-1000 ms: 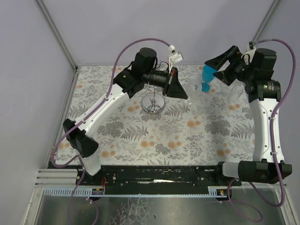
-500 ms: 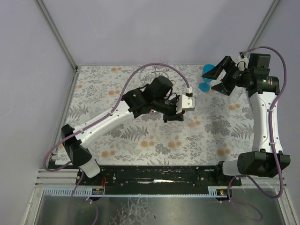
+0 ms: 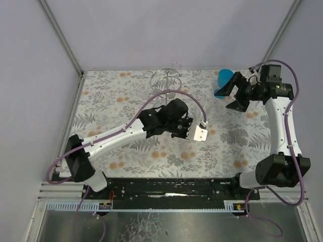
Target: Take the wine glass off the wine glass rack
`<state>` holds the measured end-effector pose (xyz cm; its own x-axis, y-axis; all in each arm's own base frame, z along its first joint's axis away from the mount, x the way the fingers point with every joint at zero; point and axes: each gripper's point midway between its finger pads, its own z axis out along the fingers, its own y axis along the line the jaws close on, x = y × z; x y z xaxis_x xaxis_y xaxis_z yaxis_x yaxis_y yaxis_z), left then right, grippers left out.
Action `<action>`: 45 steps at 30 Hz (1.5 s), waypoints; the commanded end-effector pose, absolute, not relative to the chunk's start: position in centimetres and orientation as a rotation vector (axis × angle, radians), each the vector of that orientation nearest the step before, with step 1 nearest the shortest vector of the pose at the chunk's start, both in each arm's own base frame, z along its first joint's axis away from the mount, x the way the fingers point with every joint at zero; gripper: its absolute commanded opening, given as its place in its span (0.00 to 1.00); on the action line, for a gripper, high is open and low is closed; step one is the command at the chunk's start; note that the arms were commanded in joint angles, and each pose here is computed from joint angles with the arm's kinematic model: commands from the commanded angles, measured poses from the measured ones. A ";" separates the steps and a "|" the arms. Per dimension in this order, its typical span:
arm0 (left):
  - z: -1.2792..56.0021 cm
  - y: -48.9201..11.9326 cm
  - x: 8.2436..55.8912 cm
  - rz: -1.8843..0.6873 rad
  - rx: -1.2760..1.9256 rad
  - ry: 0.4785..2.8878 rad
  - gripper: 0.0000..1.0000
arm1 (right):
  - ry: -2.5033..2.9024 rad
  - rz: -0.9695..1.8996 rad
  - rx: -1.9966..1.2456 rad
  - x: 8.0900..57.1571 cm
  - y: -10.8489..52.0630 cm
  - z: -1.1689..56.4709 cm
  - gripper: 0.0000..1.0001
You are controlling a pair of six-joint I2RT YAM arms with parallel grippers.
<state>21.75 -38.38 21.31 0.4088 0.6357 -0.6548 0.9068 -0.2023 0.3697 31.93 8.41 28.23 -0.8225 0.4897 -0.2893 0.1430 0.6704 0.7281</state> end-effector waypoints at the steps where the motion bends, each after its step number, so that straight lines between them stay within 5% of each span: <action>1: 24.6 -39.7 23.7 -0.276 1.904 1.054 0.00 | 2.418 1.037 0.443 31.9 8.7 28.0 0.99; 45: 21.7 -40.5 23.3 -0.034 2.059 0.795 0.00 | 2.544 1.181 0.364 31.3 11.8 23.4 0.99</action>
<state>22.58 -38.93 18.43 0.7510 0.5722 -0.3295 0.6244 -0.4534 0.6361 31.44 10.73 23.01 -0.9025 0.3984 -0.1634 0.1481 0.6435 0.7510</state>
